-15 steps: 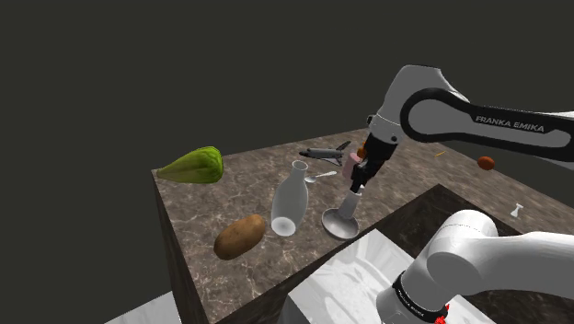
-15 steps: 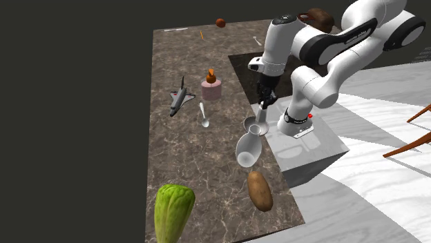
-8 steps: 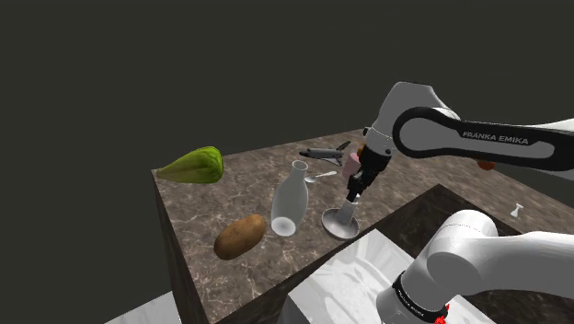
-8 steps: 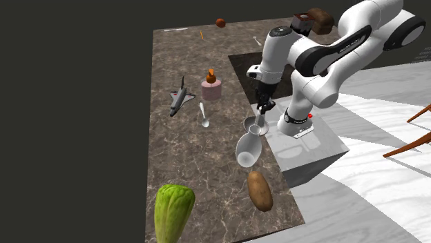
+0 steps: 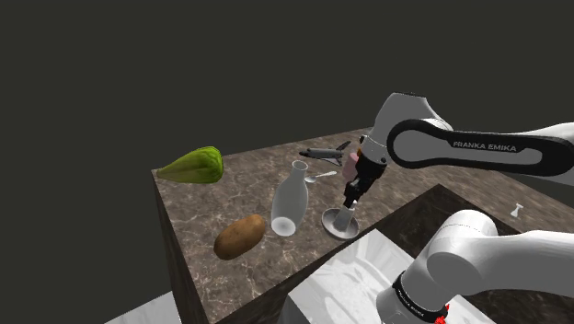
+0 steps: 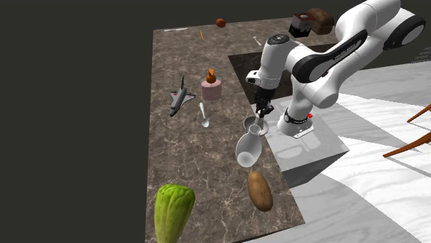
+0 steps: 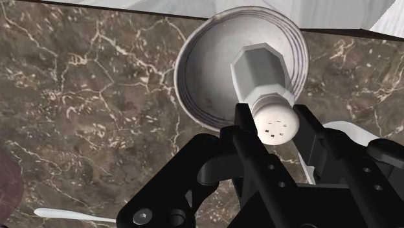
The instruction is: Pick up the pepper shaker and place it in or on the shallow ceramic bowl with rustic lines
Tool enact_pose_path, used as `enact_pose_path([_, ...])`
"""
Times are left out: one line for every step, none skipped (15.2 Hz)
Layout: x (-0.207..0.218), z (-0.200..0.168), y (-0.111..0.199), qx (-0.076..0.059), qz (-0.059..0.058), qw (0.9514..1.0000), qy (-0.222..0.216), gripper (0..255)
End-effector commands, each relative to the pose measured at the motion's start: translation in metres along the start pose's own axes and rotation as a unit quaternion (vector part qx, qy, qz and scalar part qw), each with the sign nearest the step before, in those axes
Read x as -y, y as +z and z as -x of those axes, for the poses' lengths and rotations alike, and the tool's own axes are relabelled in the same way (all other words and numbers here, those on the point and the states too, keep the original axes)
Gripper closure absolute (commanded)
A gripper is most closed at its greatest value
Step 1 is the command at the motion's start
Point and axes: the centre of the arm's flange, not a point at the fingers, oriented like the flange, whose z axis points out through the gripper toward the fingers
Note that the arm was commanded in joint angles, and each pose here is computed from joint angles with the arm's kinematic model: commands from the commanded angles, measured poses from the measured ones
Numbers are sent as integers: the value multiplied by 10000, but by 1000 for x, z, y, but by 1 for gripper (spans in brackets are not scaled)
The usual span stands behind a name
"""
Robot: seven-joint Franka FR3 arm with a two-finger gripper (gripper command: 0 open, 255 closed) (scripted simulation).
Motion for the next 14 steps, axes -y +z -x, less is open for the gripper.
enact_pose_path([0,0,0,-1,0,10000,0,255])
enact_pose_path([0,0,0,-1,0,10000,0,255])
enact_pose_path([0,0,0,-1,0,10000,0,255])
enact_pose_path([0,0,0,-1,0,10000,0,255])
enact_pose_path([0,0,0,-1,0,10000,0,0])
enact_pose_path([0,0,0,-1,0,10000,0,0])
enact_pose_path([0,0,0,-1,0,10000,0,0])
enact_pose_path([0,0,0,-1,0,10000,0,0])
enact_pose_path([0,0,0,-1,0,10000,0,0])
enact_pose_path([0,0,0,-1,0,10000,0,0])
enact_pose_path([0,0,-13,-1,0,10000,0,0])
enact_pose_path([0,0,-26,-1,0,10000,0,0])
enact_pose_path([0,0,-39,-1,0,10000,0,0])
enact_pose_path([0,0,-50,-1,0,10000,0,0])
